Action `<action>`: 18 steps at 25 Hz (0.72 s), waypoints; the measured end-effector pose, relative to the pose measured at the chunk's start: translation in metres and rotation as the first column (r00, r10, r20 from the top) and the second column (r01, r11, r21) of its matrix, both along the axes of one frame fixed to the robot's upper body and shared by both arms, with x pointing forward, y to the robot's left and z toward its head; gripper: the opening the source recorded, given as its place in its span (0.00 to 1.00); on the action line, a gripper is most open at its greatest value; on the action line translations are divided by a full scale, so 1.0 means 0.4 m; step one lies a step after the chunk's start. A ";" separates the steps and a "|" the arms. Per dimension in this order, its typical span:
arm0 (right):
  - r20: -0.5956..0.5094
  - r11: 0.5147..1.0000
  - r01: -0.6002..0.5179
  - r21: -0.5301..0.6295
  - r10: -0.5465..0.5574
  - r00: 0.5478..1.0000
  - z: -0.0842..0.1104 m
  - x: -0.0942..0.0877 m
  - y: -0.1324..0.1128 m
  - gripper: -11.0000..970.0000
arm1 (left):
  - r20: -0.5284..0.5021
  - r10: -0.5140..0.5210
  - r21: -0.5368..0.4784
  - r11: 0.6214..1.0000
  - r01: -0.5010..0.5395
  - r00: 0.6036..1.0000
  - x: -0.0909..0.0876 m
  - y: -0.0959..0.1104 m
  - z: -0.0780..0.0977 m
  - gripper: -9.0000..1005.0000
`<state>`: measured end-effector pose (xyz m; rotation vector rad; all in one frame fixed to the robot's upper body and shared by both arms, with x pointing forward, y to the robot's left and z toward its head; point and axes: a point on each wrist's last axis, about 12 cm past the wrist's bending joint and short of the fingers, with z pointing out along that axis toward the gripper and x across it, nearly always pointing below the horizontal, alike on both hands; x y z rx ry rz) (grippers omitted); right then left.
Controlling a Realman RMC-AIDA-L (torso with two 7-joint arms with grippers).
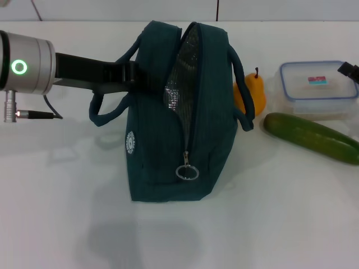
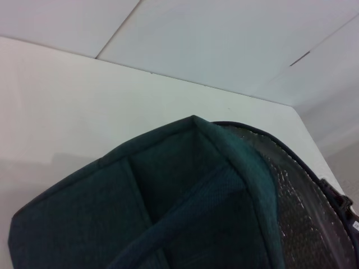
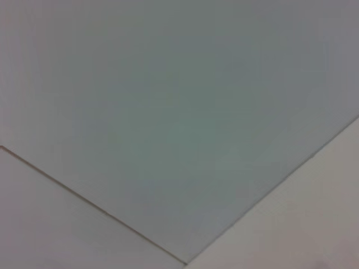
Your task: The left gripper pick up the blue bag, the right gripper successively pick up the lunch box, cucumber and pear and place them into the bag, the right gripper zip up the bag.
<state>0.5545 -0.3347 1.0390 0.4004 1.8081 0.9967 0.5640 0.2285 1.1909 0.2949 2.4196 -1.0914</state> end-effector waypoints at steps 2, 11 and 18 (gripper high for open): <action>0.009 1.000 0.003 0.019 -0.004 1.000 0.005 -0.003 -0.005 0.79 | 0.000 0.000 0.000 1.000 0.000 1.000 0.000 0.000 0.000 0.04; 0.050 0.998 0.000 0.060 -0.003 0.999 0.020 -0.007 -0.008 0.79 | 0.000 -0.001 0.001 1.000 0.001 1.000 0.000 0.000 0.000 0.04; 0.053 0.997 -0.025 0.078 0.021 0.998 0.024 0.003 0.014 0.79 | -0.003 -0.005 0.003 1.000 0.005 1.000 -0.001 -0.002 -0.002 0.04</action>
